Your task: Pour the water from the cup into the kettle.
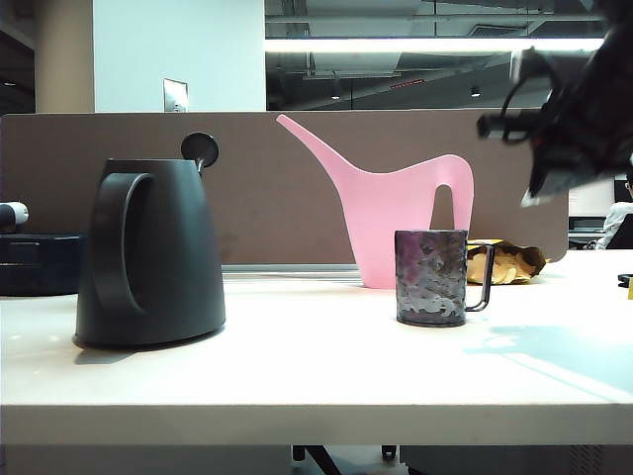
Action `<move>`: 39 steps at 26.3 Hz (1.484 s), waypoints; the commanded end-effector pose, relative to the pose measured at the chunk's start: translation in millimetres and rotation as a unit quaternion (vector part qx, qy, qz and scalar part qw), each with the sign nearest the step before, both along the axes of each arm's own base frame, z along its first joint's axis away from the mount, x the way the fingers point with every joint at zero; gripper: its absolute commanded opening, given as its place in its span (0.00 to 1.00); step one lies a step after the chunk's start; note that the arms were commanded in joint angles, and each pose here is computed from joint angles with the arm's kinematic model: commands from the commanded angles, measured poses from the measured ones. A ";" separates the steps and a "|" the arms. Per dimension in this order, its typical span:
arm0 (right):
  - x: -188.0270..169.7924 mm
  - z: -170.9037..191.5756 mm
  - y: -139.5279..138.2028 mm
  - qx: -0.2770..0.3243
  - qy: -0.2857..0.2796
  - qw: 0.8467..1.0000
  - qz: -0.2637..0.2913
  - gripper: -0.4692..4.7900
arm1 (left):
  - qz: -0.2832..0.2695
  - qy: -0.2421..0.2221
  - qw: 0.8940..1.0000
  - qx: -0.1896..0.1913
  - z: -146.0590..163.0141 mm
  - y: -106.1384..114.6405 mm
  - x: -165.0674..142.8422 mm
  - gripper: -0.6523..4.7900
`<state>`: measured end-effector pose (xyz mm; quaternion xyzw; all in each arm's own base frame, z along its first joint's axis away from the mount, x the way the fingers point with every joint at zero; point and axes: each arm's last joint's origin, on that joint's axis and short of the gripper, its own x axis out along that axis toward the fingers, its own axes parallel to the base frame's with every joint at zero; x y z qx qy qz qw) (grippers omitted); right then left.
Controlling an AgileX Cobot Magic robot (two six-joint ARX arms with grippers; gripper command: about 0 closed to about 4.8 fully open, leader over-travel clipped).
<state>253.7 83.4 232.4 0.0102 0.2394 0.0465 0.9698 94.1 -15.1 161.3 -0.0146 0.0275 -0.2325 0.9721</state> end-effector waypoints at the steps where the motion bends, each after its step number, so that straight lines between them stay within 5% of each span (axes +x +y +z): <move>1: -14.4 17.8 -7.3 -0.033 -0.021 0.999 0.015 0.08 | 0.021 -0.007 1.000 0.001 1.9 1.1 0.5 0.11; 6: -40.7 39.2 -32.4 -0.011 -0.067 0.998 -0.001 0.08 | 0.032 -0.007 0.999 0.001 1.9 1.7 0.7 0.11; 16: -106.0 20.4 -83.8 0.017 -0.136 0.990 -0.037 0.08 | 0.075 -0.007 0.997 0.003 1.7 4.0 1.7 0.11; 31: -164.2 -32.5 -85.2 0.029 -0.263 0.963 -0.050 0.08 | 0.104 -0.007 0.995 0.005 1.7 5.6 2.1 0.11; 39: -162.0 -45.1 -85.5 0.026 -0.259 0.964 -0.054 0.08 | 0.104 -0.002 0.995 0.005 0.4 5.6 2.2 0.11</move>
